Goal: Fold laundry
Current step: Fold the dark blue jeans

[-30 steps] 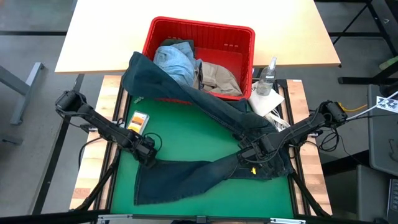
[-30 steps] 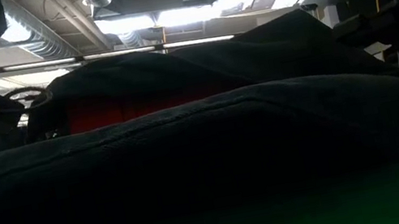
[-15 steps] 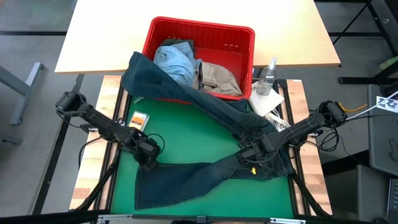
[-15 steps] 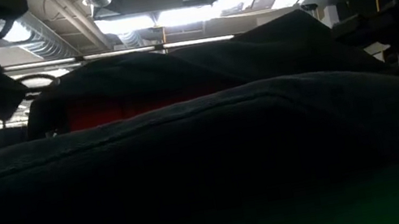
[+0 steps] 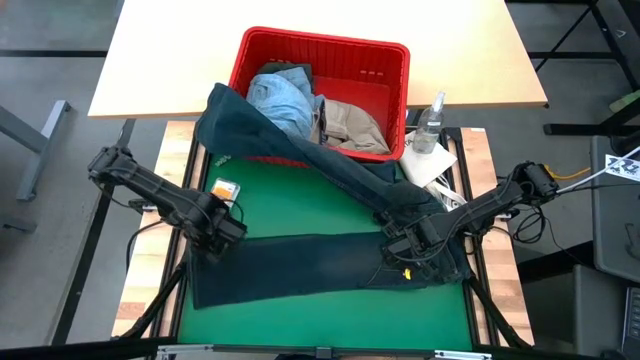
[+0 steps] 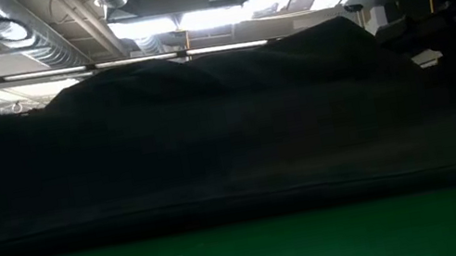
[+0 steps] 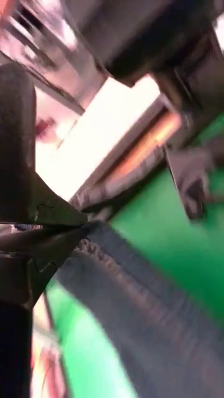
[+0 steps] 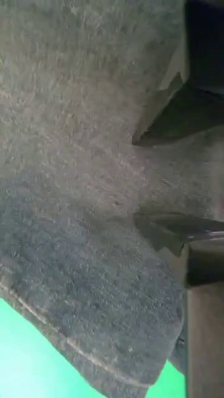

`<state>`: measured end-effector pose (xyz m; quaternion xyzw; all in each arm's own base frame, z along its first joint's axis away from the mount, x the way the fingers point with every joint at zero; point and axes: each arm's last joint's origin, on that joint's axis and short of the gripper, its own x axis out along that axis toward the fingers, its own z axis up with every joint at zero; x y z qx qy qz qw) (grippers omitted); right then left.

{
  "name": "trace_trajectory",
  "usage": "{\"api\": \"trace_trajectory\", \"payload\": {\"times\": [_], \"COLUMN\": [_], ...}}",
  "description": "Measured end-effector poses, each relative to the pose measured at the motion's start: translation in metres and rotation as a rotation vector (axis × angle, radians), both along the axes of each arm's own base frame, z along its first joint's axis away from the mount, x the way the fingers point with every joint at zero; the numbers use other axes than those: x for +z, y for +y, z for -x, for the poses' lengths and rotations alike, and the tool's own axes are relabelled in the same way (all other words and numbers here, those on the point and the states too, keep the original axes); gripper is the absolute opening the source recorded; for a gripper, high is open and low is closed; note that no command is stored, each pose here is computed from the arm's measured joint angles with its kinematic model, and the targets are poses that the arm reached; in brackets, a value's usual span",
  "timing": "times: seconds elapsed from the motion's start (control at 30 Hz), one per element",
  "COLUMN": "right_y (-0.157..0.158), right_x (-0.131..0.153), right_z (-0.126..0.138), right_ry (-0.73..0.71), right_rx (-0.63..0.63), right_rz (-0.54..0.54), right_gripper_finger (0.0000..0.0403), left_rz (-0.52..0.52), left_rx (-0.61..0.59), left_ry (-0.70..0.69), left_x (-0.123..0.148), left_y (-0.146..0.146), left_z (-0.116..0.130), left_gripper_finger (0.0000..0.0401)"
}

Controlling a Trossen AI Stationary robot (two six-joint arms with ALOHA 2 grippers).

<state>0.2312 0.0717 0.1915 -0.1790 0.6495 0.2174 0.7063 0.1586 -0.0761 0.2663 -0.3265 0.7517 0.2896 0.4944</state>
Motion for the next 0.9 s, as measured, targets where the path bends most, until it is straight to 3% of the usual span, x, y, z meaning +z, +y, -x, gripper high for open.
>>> {"api": "trace_trajectory", "payload": {"times": [0.23, 0.5, 0.67, 0.9], "right_y": [0.001, 0.0, -0.001, -0.002], "right_x": [0.0, 0.0, 0.001, 0.012], "right_z": [-0.002, -0.003, -0.002, 0.003], "right_ry": [-0.023, -0.036, -0.04, -0.079], "right_rx": [0.0, -0.005, -0.005, -0.006], "right_rz": [-0.005, 0.033, 0.033, 0.024], "right_gripper_finger": [0.0186, 0.0186, 0.0186, 0.0186], "left_rz": [-0.023, 0.152, 0.271, 0.379], "left_rx": [0.103, 0.14, 0.126, 0.13], "left_ry": [0.015, -0.014, -0.205, -0.643], "left_x": [0.007, 0.007, 0.007, 0.02], "left_y": [0.003, 0.0, -0.003, -0.001], "left_z": [0.003, -0.006, -0.026, -0.068], "left_gripper_finger": [0.0, 0.0, 0.0, 0.0]}}
